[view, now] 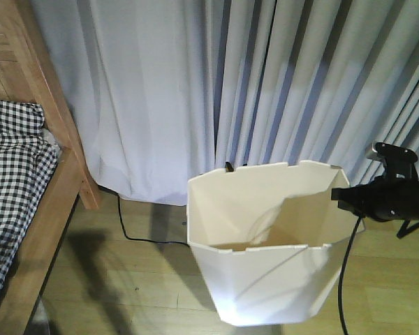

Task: Move trash bin to bedside with robot
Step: 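Lower the held bin onto the floor beside the bed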

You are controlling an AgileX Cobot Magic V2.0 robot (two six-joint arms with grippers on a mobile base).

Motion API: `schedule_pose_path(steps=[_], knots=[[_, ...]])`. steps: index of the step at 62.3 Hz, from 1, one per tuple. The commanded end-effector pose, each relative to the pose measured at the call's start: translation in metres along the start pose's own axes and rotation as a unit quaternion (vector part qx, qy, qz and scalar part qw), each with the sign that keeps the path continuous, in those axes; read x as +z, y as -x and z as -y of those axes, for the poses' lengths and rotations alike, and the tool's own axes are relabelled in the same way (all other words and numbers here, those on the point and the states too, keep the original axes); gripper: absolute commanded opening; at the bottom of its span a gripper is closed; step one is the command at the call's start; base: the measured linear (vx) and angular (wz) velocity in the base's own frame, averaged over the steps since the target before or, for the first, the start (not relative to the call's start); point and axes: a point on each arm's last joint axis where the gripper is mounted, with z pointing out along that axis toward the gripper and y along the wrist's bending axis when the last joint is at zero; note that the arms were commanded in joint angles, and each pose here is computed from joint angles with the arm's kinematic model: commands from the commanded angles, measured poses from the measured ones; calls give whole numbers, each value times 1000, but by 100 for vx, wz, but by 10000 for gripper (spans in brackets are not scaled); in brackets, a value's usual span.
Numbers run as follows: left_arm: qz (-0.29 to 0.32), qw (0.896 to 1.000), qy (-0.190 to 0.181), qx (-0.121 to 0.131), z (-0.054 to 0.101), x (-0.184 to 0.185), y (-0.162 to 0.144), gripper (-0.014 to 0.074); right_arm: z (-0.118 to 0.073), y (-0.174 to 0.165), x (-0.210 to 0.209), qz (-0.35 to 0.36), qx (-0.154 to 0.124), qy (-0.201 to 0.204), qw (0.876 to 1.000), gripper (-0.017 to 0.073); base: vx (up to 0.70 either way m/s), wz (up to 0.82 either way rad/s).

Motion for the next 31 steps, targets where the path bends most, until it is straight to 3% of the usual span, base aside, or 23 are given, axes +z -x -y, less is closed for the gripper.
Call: schedule_pose_path(steps=[1, 15, 31], knots=[[30, 1000, -6, -6, 0, 1, -2, -6, -10, 29, 0, 59, 60, 76, 994, -4, 0, 0], [30, 1000, -6, -6, 0, 1, -2, -6, 36, 28, 47, 30, 121, 86, 988, -4, 0, 0], [30, 1000, -6, -6, 0, 1, -2, -6, 71, 11, 113, -22, 132, 104, 986, -4, 0, 0]])
